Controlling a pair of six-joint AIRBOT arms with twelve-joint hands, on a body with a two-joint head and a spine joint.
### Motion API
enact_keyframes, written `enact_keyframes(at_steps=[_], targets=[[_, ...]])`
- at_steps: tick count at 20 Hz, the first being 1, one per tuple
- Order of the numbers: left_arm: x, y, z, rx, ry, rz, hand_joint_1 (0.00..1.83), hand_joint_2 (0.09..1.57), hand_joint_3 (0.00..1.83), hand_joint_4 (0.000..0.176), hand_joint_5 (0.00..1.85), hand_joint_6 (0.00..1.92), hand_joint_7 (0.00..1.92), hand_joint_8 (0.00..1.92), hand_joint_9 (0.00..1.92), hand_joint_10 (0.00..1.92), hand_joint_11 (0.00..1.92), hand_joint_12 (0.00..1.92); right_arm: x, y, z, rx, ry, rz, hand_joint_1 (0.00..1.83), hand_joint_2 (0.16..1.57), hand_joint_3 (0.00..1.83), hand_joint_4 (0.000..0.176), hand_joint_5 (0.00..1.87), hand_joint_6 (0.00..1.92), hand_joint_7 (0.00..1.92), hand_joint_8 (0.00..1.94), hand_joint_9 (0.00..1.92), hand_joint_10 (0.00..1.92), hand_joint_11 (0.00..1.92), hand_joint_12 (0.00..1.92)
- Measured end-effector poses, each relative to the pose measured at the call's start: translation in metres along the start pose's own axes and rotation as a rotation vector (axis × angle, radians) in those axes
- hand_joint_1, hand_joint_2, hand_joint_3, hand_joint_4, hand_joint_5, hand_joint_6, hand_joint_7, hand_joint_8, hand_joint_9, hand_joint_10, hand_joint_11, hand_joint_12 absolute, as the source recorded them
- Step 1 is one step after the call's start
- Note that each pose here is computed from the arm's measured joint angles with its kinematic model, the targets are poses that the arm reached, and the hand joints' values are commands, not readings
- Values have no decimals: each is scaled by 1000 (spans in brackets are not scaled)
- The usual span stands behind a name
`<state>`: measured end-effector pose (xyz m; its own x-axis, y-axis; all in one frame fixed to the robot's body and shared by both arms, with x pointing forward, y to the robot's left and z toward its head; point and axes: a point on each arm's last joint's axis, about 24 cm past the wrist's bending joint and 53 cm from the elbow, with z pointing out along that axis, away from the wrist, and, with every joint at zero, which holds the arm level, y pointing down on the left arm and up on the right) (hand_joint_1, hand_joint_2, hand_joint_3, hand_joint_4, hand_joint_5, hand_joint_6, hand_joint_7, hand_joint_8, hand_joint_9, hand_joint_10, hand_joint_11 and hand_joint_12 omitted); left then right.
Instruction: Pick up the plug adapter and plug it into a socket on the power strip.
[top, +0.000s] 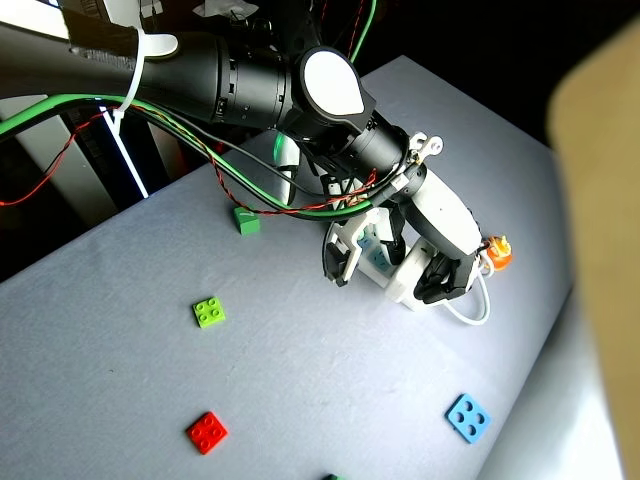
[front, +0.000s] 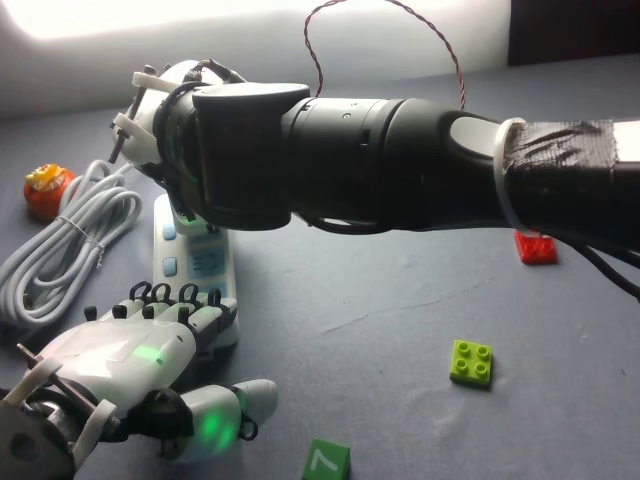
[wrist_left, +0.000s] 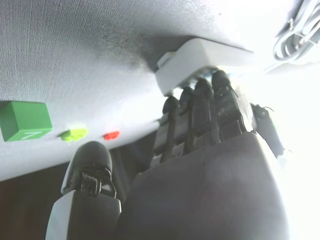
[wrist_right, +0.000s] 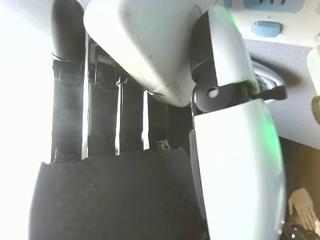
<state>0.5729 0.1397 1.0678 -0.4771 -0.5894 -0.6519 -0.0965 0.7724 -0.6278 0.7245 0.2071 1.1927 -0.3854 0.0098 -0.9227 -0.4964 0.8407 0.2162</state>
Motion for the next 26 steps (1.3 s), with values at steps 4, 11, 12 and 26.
enact_keyframes(at_steps=[4, 11, 12, 26], targets=[[0, 0, 0, 0, 0, 0, 0, 1312, 1, 0, 117, 0, 163, 2, 131, 4, 0, 186, -3, -2, 0, -3, -10, 2, 944, 1131, 0, 0, 779, 328, 1041, 95, 1096, 11, 685, 1068], [0, 0, 0, 1, 1, 0, 0, 1305, 0, 0, 110, 0, 170, 0, 150, 5, 0, 247, -3, 3, 0, -23, -10, 27, 892, 1115, 0, 0, 769, 1, 913, 0, 922, 0, 467, 1116], [0, 0, 0, 1, 1, 0, 0, 1307, 0, 0, 111, 0, 168, 0, 145, 2, 0, 236, -4, 2, 0, -22, -10, 27, 878, 1103, 0, 0, 739, 0, 878, 0, 889, 0, 426, 1128], [-14, -12, 0, 21, 6, -43, 0, 1305, 0, 0, 111, 3, 166, 4, 131, 2, 0, 222, -69, -36, -84, -137, -116, 143, 635, 1094, 4, 0, 383, 0, 482, 0, 484, 0, 31, 1142]])
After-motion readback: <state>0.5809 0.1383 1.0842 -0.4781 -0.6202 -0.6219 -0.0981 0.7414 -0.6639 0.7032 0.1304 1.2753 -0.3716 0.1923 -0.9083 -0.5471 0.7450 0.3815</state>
